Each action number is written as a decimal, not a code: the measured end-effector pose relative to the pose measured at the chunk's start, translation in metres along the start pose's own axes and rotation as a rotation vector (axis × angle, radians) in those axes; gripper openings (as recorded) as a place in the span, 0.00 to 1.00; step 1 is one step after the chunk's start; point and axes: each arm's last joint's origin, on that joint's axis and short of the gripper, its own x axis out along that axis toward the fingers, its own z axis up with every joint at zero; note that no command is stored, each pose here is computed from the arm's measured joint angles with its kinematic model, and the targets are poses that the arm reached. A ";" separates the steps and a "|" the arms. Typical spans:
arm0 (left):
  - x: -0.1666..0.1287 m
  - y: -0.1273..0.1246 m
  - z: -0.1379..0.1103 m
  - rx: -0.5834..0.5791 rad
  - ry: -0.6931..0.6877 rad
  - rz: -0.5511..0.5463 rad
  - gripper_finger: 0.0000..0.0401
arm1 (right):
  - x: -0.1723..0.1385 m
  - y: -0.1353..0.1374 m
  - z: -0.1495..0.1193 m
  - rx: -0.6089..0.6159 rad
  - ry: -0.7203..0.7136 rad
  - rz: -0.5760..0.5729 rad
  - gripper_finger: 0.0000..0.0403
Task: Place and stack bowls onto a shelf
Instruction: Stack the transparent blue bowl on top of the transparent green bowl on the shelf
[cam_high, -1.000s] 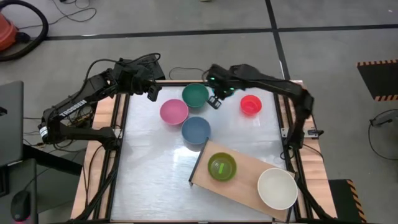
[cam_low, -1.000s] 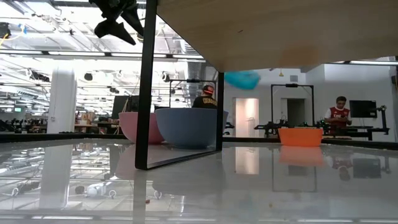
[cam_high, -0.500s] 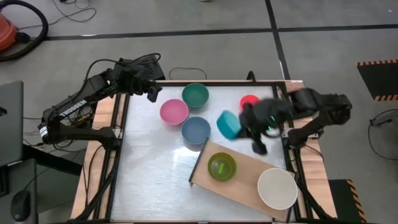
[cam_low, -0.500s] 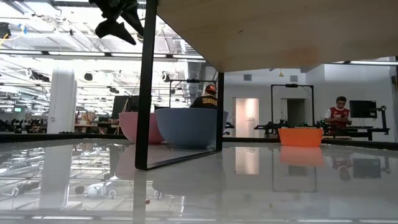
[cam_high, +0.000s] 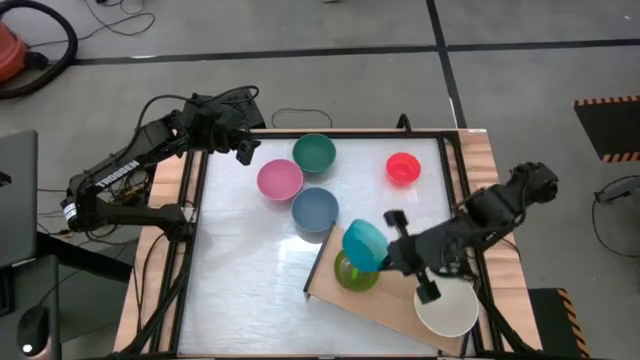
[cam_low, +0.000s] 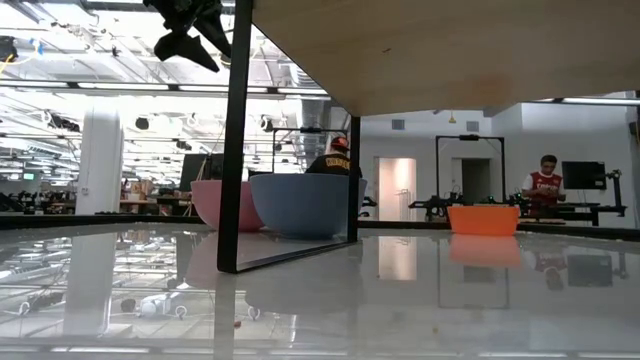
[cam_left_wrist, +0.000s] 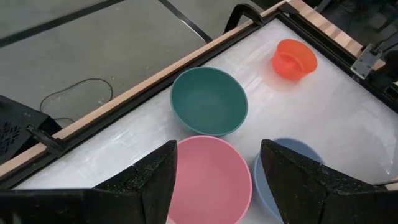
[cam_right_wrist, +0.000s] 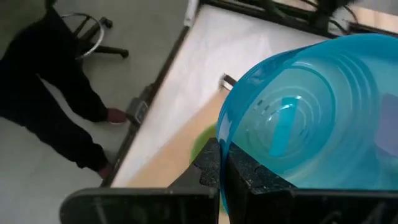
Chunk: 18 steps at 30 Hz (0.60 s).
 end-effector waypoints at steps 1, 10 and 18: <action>0.000 0.000 0.000 0.000 0.000 0.000 0.55 | 0.004 0.002 0.001 -0.012 0.006 0.002 0.06; 0.000 0.000 -0.001 0.023 0.012 0.003 0.55 | 0.038 0.017 -0.005 -0.075 0.140 0.019 0.06; 0.000 0.000 -0.002 0.023 0.016 0.005 0.55 | 0.065 0.019 -0.018 -0.134 0.334 -0.005 0.06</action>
